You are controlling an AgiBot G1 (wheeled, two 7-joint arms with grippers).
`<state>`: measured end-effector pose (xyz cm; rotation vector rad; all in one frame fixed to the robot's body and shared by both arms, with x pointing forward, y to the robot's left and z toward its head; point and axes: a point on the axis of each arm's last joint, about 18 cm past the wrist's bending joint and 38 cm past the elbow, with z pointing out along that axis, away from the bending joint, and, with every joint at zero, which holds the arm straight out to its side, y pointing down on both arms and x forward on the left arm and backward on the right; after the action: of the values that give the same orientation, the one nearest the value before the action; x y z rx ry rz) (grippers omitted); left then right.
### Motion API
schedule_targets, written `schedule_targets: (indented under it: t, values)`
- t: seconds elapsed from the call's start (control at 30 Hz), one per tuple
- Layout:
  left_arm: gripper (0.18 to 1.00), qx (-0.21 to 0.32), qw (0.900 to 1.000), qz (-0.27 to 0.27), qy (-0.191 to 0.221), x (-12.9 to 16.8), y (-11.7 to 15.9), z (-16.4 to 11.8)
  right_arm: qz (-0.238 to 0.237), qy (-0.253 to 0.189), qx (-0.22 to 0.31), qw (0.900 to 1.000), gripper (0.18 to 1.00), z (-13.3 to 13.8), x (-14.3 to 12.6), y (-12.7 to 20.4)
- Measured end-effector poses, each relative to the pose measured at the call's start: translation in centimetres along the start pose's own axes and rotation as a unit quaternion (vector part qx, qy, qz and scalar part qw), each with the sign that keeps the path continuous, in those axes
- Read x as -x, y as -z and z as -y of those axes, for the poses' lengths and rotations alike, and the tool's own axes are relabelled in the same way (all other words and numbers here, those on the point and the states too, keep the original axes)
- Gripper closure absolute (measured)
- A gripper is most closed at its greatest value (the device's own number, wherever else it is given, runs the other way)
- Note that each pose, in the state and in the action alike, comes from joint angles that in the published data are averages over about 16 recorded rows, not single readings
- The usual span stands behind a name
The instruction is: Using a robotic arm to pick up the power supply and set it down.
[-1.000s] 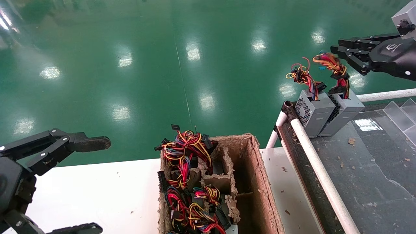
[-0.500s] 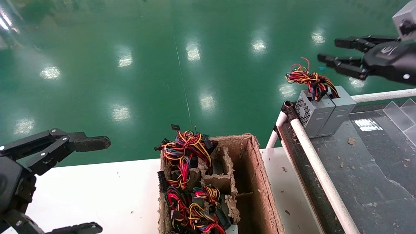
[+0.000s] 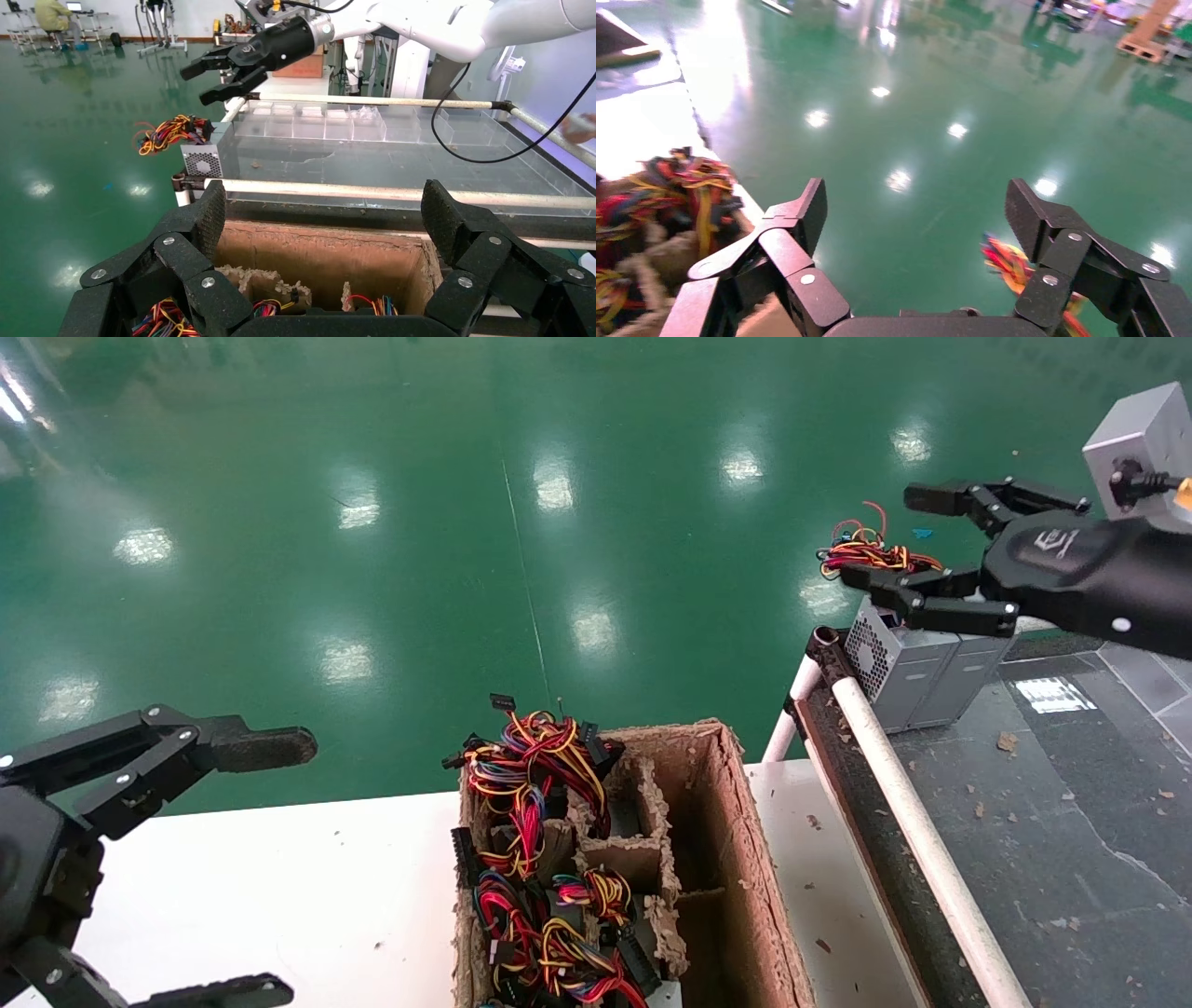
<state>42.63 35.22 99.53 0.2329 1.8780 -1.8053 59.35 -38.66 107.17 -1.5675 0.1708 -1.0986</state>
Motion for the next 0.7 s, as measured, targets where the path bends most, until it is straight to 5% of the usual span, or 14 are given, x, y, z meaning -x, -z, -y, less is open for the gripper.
schedule_targets:
  t: [0.3,0.7]
  values:
    - [0.184,0.0,1.0,0.0,0.0,0.0,0.0,0.0,0.059,-0.009,-0.025,0.998,0.239,0.1,3.6,0.2]
    - [0.184,0.0,1.0,0.0,0.0,0.0,0.0,0.0,0.142,-0.024,-0.057,0.988,0.181,0.5,8.5,0.9]
